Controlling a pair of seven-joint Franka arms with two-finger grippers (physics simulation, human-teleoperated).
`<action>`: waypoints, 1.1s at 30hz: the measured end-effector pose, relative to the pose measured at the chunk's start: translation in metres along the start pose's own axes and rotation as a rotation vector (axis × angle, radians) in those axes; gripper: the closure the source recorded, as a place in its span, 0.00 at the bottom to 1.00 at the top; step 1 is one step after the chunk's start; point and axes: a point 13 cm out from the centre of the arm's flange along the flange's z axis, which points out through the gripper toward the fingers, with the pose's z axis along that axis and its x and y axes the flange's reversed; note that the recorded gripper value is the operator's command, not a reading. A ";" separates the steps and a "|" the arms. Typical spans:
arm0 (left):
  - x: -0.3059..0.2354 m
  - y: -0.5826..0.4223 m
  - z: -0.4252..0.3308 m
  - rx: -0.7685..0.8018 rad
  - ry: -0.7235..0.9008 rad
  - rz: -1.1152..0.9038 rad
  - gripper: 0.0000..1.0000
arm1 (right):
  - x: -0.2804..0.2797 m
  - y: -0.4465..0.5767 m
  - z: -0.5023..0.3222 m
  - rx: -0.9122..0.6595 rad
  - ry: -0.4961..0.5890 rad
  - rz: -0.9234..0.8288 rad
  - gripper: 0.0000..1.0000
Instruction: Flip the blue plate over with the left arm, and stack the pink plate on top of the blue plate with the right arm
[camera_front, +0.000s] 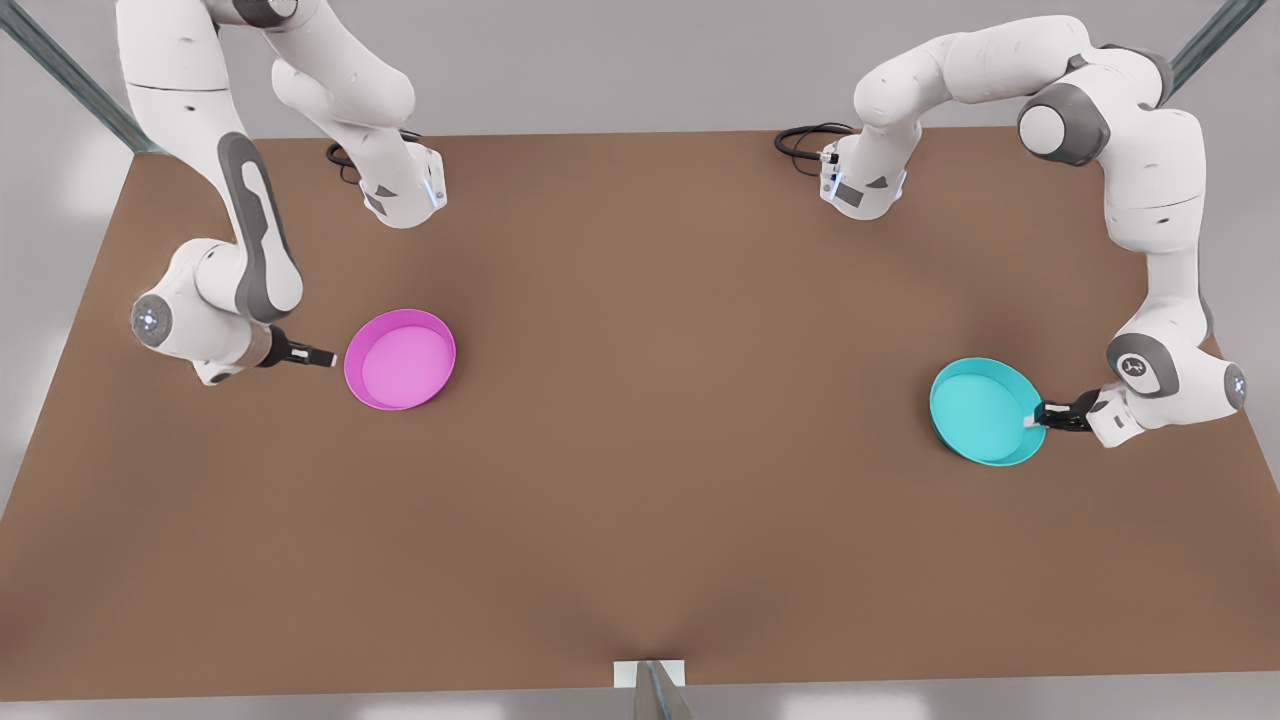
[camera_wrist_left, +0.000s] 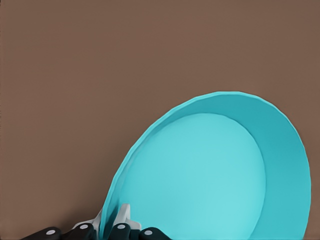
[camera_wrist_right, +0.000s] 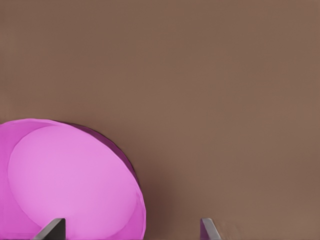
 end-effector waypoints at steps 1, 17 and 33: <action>0.000 0.001 -0.005 -0.009 0.000 0.004 0.79 | 0.000 0.019 0.007 0.010 0.006 -0.041 0.00; -0.135 -0.273 -0.200 -0.496 0.221 0.388 0.79 | -0.012 0.025 0.016 0.010 -0.028 -0.070 0.00; -0.122 -0.566 -0.139 -1.876 0.367 0.310 0.79 | -0.015 0.006 0.027 0.000 -0.017 -0.069 0.00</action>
